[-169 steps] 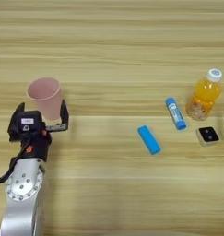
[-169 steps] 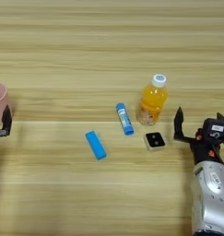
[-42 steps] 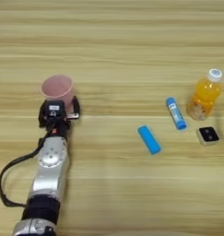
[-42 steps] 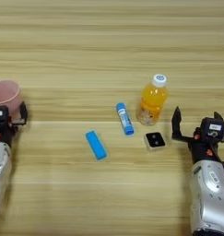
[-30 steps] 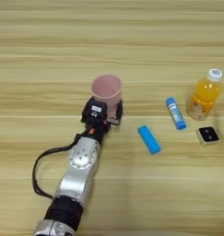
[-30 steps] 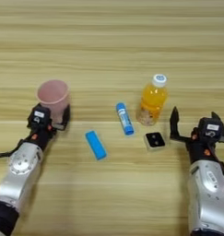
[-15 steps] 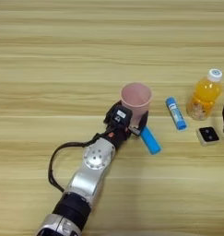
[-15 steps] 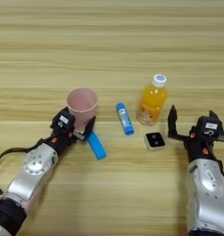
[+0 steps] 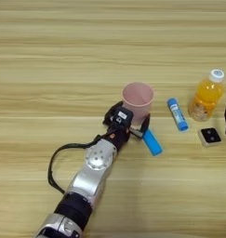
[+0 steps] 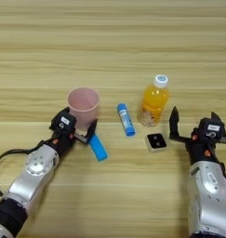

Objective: Move the objects on the table

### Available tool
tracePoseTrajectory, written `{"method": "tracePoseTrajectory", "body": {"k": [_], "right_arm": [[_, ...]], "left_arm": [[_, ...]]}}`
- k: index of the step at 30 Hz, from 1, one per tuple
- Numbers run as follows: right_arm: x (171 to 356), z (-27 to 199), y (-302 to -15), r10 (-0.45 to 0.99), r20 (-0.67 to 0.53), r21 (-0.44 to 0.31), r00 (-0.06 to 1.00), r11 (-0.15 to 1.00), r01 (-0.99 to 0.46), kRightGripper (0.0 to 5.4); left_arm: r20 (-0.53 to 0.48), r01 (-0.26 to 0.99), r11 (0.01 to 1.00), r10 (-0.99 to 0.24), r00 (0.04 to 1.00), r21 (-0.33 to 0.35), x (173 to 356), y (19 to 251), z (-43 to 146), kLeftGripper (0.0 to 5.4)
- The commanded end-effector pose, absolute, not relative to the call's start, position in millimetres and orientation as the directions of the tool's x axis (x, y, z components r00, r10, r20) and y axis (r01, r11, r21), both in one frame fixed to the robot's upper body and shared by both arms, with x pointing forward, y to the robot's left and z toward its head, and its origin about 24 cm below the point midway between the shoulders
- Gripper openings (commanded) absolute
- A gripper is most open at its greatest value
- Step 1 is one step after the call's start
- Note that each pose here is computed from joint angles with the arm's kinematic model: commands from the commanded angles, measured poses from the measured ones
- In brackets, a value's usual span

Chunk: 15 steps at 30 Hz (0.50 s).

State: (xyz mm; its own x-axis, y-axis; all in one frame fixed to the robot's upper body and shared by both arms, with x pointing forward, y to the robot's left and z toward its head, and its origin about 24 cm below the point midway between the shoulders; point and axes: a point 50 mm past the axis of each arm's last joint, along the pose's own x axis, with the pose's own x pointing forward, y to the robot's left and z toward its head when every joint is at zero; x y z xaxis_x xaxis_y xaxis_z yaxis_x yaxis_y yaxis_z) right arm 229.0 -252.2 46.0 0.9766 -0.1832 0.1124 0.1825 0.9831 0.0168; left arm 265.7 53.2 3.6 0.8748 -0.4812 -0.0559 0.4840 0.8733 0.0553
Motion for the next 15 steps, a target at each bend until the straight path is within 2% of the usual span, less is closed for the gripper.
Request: {"method": "tracePoseTrajectory", "body": {"k": [1,15], "right_arm": [[228.9,47.3,-251.6,-0.184,0.11,0.022,0.977,0.983,0.182,5.4],[228.5,47.0,-250.4,-0.185,0.109,0.02,0.977,0.983,0.183,5.4]], "left_arm": [[-0.063,0.486,0.874,-0.484,0.873,0.025,263.2,41.4,3.3,5.39],[-0.063,0.495,0.868,-0.493,0.868,0.023,258.3,47.1,4.3,5.39]]}}
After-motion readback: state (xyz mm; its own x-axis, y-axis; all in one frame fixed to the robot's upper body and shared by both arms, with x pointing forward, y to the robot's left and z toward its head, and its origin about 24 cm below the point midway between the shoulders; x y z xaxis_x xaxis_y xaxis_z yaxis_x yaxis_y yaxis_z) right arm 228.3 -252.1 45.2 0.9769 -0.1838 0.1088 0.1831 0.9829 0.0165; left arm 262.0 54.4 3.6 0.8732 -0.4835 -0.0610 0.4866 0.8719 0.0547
